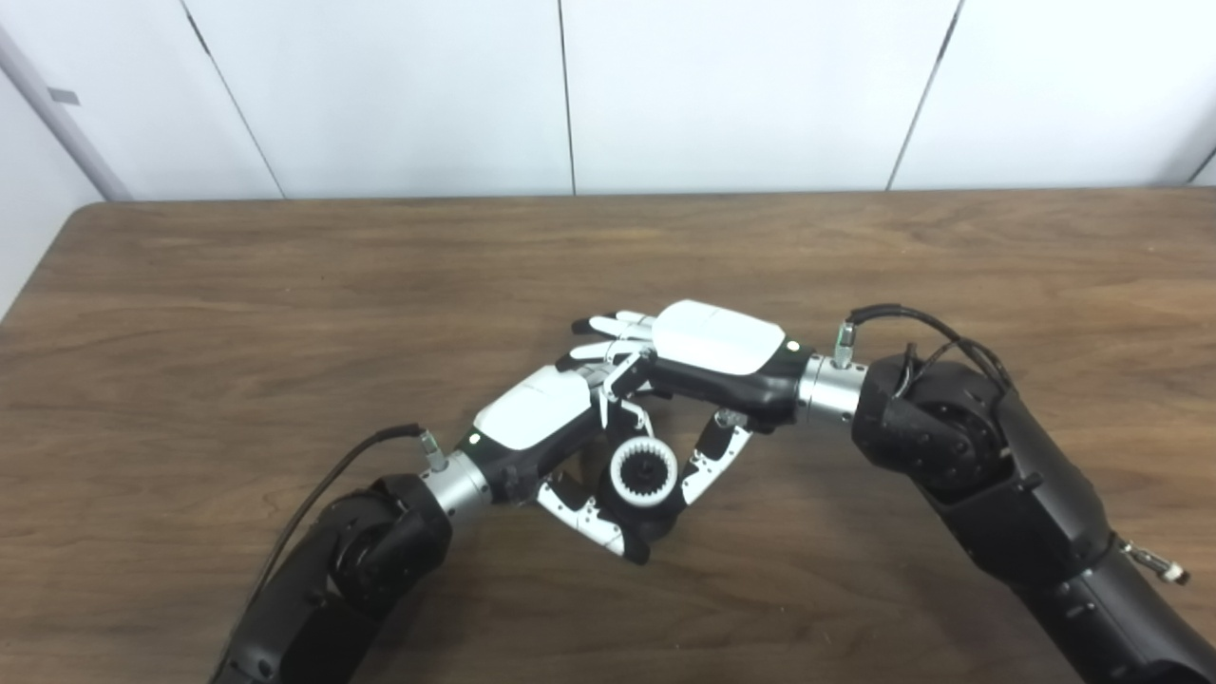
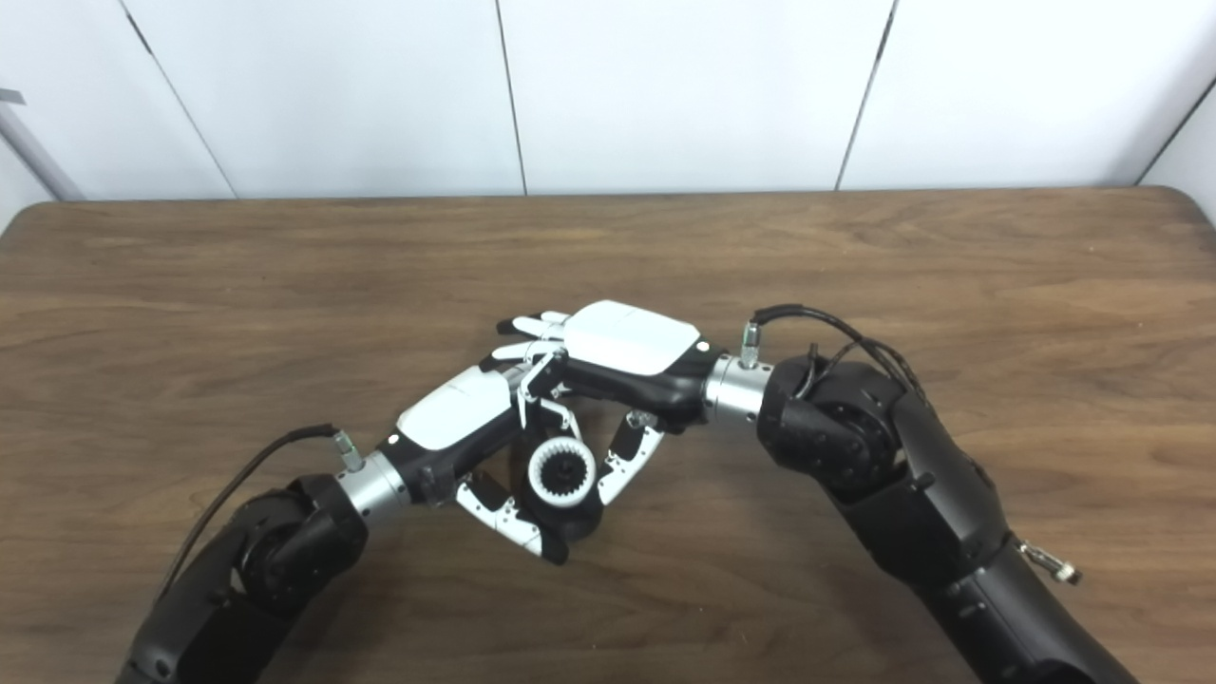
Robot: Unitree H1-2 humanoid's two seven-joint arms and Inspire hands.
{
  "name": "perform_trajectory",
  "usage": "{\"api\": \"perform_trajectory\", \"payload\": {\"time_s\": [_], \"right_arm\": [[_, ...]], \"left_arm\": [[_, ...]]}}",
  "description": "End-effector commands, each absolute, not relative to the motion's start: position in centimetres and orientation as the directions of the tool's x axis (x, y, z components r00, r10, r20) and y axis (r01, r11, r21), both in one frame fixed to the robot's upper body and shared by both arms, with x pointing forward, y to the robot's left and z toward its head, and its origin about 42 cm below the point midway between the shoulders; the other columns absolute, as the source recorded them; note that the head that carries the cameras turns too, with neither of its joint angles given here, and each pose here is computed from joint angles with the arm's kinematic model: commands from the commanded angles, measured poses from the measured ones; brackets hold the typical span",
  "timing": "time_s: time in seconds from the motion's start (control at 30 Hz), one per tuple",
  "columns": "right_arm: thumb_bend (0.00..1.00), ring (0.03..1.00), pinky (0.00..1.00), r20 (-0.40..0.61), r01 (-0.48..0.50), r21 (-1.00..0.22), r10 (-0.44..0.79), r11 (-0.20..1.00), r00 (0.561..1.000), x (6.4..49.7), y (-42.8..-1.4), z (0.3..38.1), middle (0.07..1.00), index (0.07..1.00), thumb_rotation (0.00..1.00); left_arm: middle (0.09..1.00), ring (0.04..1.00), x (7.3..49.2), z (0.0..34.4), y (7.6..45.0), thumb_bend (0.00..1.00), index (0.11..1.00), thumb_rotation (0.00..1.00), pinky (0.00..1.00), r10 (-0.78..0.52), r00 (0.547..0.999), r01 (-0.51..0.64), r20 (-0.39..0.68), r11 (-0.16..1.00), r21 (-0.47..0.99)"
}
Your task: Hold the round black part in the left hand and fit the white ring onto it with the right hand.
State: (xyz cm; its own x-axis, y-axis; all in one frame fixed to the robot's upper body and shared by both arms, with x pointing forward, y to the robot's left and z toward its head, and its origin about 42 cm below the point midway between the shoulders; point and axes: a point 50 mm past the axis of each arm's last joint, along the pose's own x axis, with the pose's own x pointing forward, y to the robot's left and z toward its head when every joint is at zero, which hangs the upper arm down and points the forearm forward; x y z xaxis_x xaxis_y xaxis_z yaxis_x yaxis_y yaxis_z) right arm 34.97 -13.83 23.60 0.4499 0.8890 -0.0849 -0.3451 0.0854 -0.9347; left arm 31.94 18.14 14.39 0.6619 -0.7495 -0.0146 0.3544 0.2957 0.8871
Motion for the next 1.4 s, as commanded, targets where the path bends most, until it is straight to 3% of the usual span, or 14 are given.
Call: {"api": "perform_trajectory", "payload": {"time_s": [0.0,1.37], "right_arm": [[0.53,1.000,1.00,-0.093,-0.324,-0.944,0.887,0.066,0.452,35.30,-14.06,24.37,0.888,0.481,0.14],[0.53,1.000,1.00,-0.117,-0.319,-0.947,0.875,0.045,0.470,35.50,-14.72,23.57,0.906,0.481,0.14]], "left_arm": [[0.881,1.000,32.35,16.45,18.00,0.52,0.481,0.06,1.00,-0.761,0.647,0.298,0.048,0.310,0.903],[0.861,1.000,32.02,17.16,18.29,0.52,0.481,0.06,1.00,-0.757,0.652,0.299,0.044,0.310,0.903]]}}
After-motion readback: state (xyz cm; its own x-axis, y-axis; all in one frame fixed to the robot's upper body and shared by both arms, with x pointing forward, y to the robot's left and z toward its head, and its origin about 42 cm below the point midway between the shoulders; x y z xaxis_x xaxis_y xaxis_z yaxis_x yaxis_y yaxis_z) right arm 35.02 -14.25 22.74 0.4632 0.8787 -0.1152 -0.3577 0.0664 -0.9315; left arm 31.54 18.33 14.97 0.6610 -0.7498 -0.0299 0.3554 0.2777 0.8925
